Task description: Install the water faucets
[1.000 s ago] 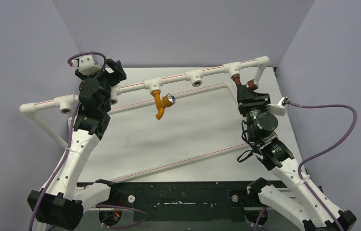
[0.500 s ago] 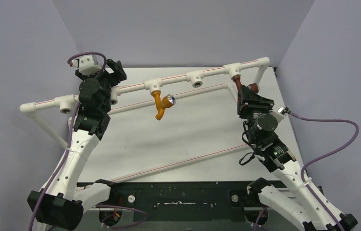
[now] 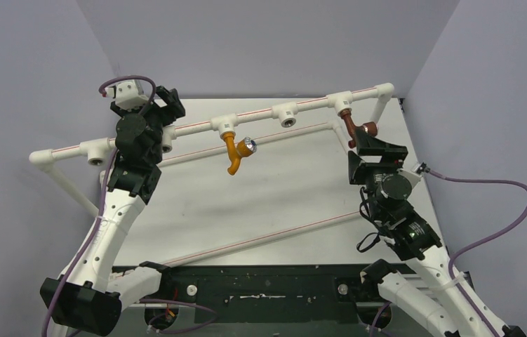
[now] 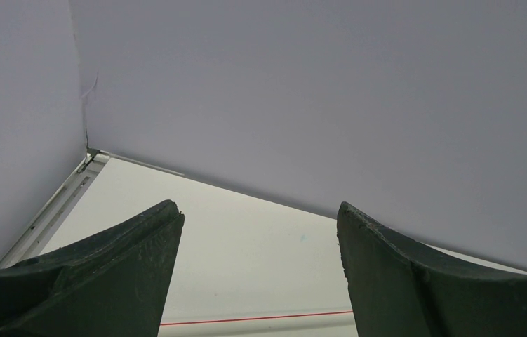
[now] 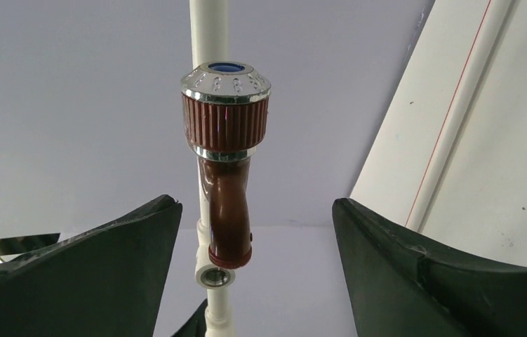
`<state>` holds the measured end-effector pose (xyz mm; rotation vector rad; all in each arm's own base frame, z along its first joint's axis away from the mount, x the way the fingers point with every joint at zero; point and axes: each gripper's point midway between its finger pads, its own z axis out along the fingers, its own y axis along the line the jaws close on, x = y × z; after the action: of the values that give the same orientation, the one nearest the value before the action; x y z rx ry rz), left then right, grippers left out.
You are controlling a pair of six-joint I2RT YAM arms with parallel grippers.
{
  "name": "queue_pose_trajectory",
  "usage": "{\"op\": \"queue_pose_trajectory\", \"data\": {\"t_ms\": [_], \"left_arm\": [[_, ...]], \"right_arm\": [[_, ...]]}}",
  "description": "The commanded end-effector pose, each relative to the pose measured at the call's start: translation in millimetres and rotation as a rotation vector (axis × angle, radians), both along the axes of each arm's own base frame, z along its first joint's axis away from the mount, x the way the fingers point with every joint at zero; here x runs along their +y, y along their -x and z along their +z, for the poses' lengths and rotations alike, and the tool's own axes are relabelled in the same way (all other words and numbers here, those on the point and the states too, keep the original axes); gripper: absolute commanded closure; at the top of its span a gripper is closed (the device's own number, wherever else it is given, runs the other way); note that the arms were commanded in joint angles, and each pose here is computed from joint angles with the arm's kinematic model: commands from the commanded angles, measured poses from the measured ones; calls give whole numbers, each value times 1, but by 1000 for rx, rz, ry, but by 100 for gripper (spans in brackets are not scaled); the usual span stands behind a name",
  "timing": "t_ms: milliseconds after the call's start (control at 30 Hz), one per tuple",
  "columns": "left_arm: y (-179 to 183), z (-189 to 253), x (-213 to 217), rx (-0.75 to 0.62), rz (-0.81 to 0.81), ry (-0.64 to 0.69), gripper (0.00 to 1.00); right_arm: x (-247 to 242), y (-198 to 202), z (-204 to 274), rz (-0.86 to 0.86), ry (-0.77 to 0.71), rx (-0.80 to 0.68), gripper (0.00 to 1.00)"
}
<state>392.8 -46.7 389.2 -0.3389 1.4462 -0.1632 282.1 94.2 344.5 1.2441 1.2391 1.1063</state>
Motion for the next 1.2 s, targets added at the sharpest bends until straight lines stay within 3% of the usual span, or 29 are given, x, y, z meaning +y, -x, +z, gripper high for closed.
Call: {"op": "queue_pose_trajectory", "data": {"t_ms": [0, 133, 367, 633, 867, 1167], "left_arm": [[6, -117, -8, 369, -34, -94, 22], [6, -117, -9, 368, -35, -93, 22], [6, -118, -9, 371, -35, -94, 22], [6, -117, -8, 369, -34, -93, 22], [6, -117, -8, 372, -34, -94, 22], [5, -118, -8, 372, -34, -94, 22]], "right_arm": [[-8, 15, 16, 7, 74, -29, 17], [-19, 29, 23, -3, 151, -44, 15], [-47, 51, 42, -44, 497, -10, 16], [-49, 62, 66, 12, 991, -152, 18], [-45, 59, 72, 84, 1417, -188, 19], [-35, 57, 55, 295, 2013, -250, 18]]}}
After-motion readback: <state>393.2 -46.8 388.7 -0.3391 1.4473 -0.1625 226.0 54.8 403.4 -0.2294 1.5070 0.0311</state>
